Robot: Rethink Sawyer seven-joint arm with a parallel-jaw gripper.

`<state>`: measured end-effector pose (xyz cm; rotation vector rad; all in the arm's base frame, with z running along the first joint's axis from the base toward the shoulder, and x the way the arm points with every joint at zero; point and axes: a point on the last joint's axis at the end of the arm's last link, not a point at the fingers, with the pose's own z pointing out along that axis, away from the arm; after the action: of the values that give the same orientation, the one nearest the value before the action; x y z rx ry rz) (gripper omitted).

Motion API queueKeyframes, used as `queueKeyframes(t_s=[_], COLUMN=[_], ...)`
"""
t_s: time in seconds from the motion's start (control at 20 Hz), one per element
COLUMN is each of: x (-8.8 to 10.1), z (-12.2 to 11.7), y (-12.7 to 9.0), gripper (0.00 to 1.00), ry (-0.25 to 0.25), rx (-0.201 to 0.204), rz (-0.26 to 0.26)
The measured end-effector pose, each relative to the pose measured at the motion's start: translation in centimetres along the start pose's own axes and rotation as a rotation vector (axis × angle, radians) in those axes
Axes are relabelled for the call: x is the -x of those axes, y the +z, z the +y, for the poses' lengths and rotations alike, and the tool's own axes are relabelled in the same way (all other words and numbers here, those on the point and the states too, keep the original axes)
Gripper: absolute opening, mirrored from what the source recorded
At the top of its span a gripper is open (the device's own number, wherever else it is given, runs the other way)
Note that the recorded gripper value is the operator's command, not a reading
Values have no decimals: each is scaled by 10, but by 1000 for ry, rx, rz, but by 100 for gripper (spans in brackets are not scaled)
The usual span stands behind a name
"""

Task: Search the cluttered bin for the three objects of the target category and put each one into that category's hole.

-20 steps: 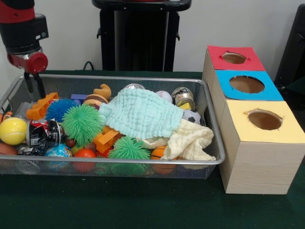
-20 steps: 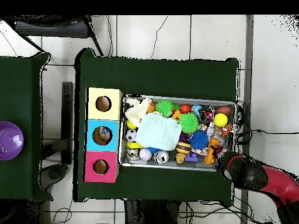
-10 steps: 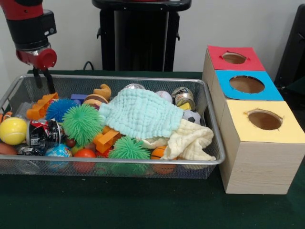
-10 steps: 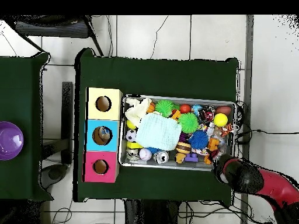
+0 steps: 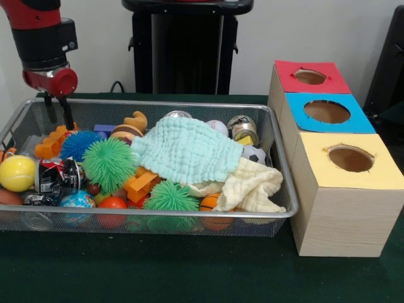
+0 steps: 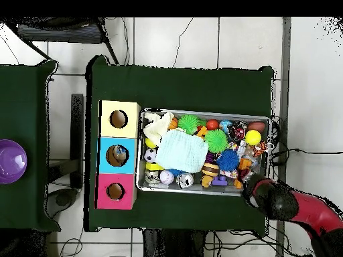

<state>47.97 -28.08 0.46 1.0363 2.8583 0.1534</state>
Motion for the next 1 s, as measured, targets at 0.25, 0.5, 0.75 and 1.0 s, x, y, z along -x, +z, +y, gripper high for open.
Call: queueKeyframes(t_s=[0.25,0.5,0.75,1.0], x=[-1,-3,-1,1], z=[7,10,12,13], y=[12,27,27,28], gripper=[100,100,100,100], ry=[-25,-38,-65,-97], rx=[3,7,-25,-65], rz=[-21,-36,-47,-58])
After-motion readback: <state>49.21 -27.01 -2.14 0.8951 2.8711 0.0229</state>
